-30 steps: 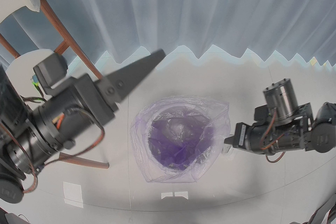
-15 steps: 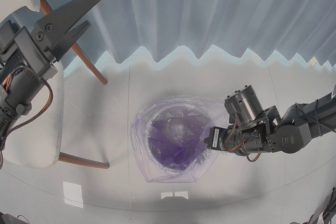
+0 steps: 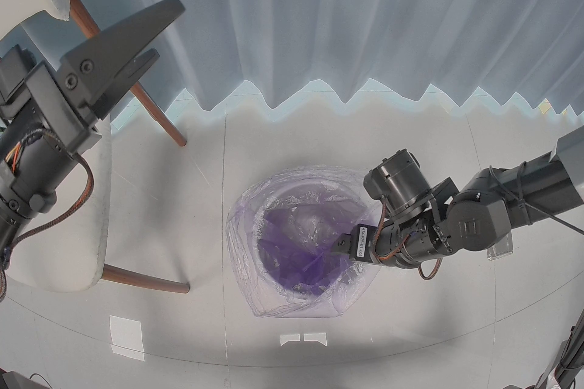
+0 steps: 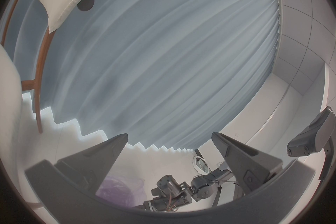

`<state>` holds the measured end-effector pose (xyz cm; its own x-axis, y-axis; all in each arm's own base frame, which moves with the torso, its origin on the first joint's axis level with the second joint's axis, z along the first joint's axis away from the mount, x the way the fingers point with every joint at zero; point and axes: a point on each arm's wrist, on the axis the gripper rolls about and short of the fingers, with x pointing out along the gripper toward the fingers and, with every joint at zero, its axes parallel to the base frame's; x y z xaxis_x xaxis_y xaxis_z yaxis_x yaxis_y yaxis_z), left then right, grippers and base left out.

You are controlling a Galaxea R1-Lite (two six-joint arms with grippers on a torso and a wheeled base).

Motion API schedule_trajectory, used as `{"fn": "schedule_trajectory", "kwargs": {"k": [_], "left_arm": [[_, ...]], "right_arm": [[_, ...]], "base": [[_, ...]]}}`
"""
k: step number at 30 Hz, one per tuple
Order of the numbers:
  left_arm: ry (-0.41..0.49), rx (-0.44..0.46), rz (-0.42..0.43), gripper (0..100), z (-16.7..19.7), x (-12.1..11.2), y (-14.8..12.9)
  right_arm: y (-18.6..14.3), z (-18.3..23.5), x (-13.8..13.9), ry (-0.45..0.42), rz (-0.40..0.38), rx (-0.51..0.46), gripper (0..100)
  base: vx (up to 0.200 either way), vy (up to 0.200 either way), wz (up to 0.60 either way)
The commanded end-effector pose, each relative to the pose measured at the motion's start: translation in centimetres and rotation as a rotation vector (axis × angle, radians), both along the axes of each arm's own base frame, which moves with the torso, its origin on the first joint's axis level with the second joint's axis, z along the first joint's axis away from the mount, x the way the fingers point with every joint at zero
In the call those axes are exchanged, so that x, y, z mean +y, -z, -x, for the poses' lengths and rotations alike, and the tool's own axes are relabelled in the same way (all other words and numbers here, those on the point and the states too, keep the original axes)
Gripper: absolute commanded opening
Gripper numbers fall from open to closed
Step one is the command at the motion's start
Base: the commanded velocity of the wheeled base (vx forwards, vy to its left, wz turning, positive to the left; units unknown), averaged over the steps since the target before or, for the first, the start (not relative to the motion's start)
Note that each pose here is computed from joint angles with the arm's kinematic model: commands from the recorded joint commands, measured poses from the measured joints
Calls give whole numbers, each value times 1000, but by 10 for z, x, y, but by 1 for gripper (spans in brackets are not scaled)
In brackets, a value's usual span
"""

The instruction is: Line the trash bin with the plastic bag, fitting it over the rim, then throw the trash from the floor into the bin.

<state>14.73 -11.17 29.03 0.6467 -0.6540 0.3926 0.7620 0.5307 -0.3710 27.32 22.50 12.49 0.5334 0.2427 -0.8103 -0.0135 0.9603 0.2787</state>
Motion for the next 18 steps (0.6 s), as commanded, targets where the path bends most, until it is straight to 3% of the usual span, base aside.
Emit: {"fn": "schedule_trajectory", "kwargs": {"k": [1,4,5,13,18], "left_arm": [[7,5,-6,100,1,-1,2],[7,6,-6,100,1,-1,3],[7,6,-6,100,1,-1,3],[7,6,-6,100,1,-1,3],[8,6,-6,100,1,-1,3]], "right_arm": [[9,-14,10,2,6,5,100],[14,-20,13,7,18,17,100],[15,-21,12,9,21,23,0],[18,-20,9,16,40,46,0],[7,-11,-7,36,43,55,0]], "base": [[0,0,0],[0,0,0],[0,0,0],[0,0,0],[0,0,0]]}}
